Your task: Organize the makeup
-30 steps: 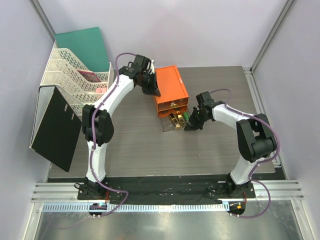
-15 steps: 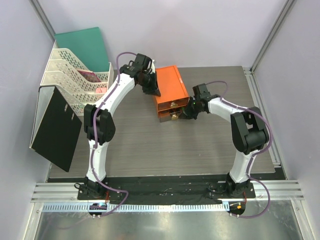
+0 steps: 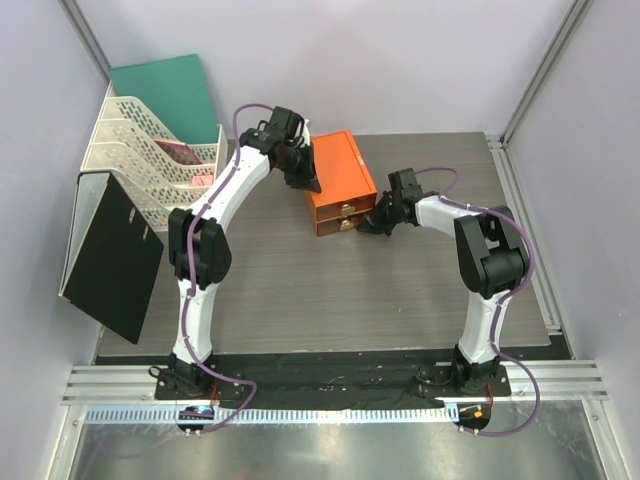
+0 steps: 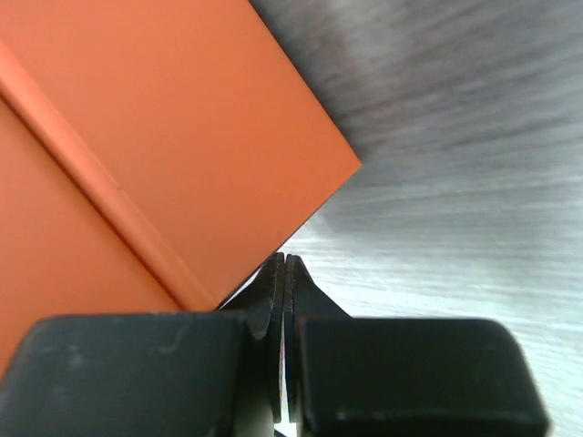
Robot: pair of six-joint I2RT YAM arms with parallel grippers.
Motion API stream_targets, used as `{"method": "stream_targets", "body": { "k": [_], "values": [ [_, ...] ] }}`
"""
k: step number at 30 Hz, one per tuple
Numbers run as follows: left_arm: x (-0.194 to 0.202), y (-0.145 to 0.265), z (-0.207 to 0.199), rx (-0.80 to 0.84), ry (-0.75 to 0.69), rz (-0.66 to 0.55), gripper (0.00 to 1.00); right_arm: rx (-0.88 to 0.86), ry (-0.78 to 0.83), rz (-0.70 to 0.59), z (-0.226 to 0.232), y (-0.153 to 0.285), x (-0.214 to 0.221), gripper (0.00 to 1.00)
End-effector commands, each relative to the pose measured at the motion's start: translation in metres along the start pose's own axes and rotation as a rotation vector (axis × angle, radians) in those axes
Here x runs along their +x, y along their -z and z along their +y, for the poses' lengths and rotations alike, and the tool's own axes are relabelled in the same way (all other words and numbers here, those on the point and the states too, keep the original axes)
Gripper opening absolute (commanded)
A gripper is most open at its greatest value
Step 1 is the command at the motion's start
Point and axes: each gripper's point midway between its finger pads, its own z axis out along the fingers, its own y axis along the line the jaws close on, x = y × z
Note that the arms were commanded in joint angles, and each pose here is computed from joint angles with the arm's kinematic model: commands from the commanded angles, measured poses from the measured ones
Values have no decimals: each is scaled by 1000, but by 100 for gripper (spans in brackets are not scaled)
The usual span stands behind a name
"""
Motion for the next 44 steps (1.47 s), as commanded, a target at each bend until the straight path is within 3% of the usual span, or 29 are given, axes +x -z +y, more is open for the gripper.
{"method": "stream_targets", "body": {
  "k": [1,9,12,14,15,16,19,24,28,34,39,41,44],
  "values": [
    [65,-30,70,-246,36,245,0,-173,21,-75,53,6,-25,1],
    [35,-6,57,-249,0,129,0,-140,68,-95,46,40,-20,1],
    [8,16,42,-235,-27,20,0,-126,88,-111,44,58,-19,1],
    [-12,39,27,-213,-52,-73,5,-120,114,-128,44,72,-18,1],
    [-17,46,23,-200,-66,-101,14,-112,121,-130,43,77,-18,1],
    [-27,53,16,-185,-81,-153,33,-119,136,-143,46,85,-19,1],
    [-45,86,0,-158,-118,-263,69,-92,212,-161,46,97,-20,1],
    [-55,127,-3,-195,-142,-360,96,0,349,-225,39,120,-32,17],
    [-49,147,2,-228,-156,-378,100,61,403,-271,32,133,-41,43],
    [-20,156,30,-326,-159,-365,100,192,437,-341,3,147,-49,72],
    [11,154,57,-414,-156,-288,100,244,462,-357,-17,153,-48,90],
    [18,157,53,-377,-177,-290,100,253,474,-367,-19,156,-50,99],
    [23,158,58,-386,-170,-315,100,269,487,-393,-20,160,-55,100]
  ]
}}
